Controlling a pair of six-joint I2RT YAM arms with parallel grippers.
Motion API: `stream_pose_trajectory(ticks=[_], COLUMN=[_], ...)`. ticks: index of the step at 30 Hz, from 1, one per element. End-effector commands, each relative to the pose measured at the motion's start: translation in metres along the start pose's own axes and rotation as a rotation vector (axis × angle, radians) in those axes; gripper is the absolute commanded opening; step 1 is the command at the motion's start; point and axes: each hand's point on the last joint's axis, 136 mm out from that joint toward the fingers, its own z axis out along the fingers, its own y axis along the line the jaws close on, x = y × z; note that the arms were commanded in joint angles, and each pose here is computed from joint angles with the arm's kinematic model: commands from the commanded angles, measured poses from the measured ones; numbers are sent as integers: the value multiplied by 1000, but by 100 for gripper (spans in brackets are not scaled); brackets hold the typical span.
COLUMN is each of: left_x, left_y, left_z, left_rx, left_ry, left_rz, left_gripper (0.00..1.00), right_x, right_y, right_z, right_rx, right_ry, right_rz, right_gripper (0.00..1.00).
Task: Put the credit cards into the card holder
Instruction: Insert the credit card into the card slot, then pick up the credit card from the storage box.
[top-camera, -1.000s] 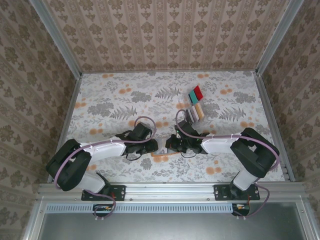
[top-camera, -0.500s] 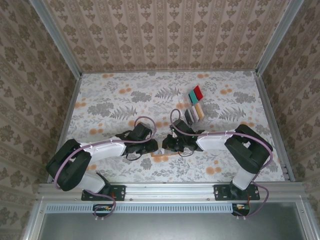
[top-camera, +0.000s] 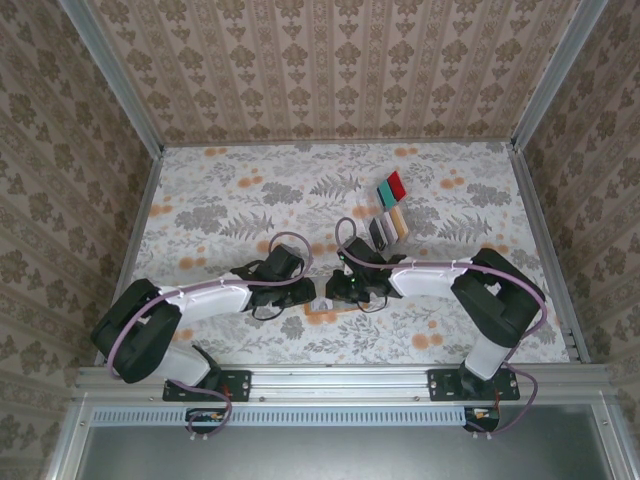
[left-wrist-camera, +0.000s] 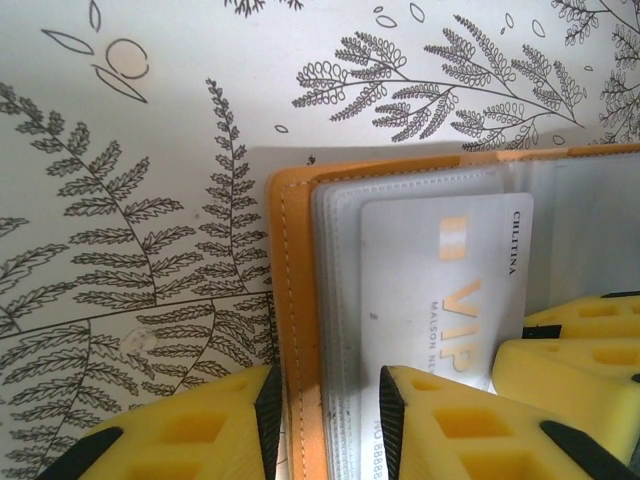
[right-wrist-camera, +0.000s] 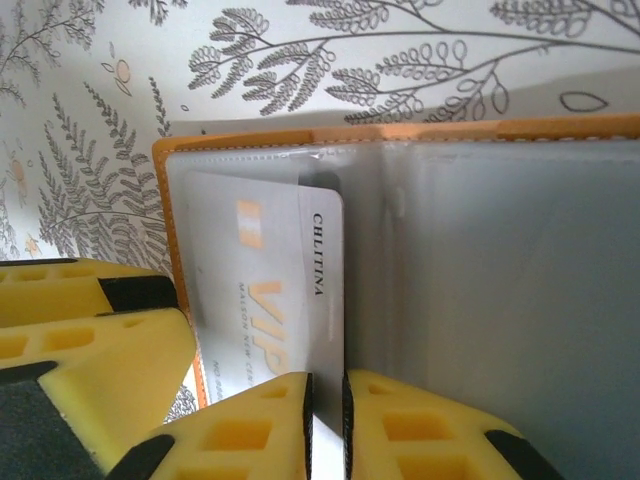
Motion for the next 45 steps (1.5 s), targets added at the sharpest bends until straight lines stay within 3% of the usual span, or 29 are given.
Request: stream_pose_trajectory(ticks=[1, 13, 23, 34, 45], left_x=[-8, -8, -17, -33, -47], left_y=[-12, -12, -5, -41, -77], left_z=[-5, -5, -20, -37, -32], left_rx=[25, 20, -4, 93, 166], left_ry=[-25, -24, -95, -119, -100], left_rz=[40, 45, 31, 85, 115], left_gripper=[33, 33, 38, 44, 48], right_x=[0, -3, -29, -106, -155], right_y=[4, 20, 13, -54, -90], right_z=[5, 6, -63, -167, -183], right_rx=[14, -18, 148, 620, 913], right_ry=[25, 57, -114, -340, -290], right_rz=[-42, -127, -195, -233, -323], right_gripper=[16, 20, 49, 41, 35])
